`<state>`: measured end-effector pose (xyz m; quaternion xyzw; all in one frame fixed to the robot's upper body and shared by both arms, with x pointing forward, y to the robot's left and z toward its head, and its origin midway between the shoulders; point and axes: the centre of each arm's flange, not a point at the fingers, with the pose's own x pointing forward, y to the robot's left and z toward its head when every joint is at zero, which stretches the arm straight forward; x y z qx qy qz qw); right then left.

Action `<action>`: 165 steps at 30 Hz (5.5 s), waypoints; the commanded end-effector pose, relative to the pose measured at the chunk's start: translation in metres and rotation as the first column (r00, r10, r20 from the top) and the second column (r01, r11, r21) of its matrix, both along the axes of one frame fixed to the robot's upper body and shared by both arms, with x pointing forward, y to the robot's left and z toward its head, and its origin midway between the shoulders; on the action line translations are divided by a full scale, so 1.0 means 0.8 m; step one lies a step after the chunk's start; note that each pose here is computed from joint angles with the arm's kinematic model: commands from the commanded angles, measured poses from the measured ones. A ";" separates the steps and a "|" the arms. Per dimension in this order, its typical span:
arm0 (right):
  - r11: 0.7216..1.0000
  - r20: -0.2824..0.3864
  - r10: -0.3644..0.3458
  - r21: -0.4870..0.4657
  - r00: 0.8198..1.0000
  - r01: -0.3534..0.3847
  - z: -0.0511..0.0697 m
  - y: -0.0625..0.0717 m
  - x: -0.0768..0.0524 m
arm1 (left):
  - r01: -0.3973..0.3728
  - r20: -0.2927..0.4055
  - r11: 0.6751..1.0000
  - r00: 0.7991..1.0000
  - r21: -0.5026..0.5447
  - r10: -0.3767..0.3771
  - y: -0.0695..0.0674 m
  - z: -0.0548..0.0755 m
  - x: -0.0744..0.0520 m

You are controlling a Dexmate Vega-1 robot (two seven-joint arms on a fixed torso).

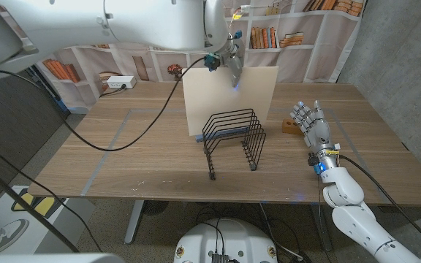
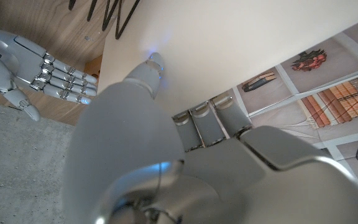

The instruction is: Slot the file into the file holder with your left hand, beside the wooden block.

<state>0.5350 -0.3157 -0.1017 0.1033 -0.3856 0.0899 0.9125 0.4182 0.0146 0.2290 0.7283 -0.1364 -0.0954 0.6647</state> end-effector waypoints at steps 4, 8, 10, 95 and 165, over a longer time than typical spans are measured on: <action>1.000 0.000 -0.007 -0.004 1.000 0.007 0.001 0.000 -0.003 | 0.006 -0.061 1.000 0.998 0.029 -0.005 -0.009 -0.018 0.016; 1.000 -0.002 -0.006 -0.008 1.000 0.006 0.003 0.002 -0.002 | -0.004 -0.081 1.000 0.997 0.019 0.005 -0.001 -0.023 0.023; 1.000 -0.004 -0.005 -0.009 1.000 0.005 0.003 0.003 -0.001 | -0.007 -0.089 1.000 0.996 0.009 0.008 0.002 -0.025 0.026; 1.000 -0.019 -0.022 0.022 1.000 0.022 -0.007 0.007 -0.001 | 0.030 -0.198 0.995 0.980 0.097 -0.010 -0.021 -0.048 0.074; 0.999 -0.022 -0.046 0.000 0.999 0.046 0.010 0.020 -0.001 | 0.149 -0.164 0.989 0.975 -0.015 -0.149 0.031 -0.027 0.033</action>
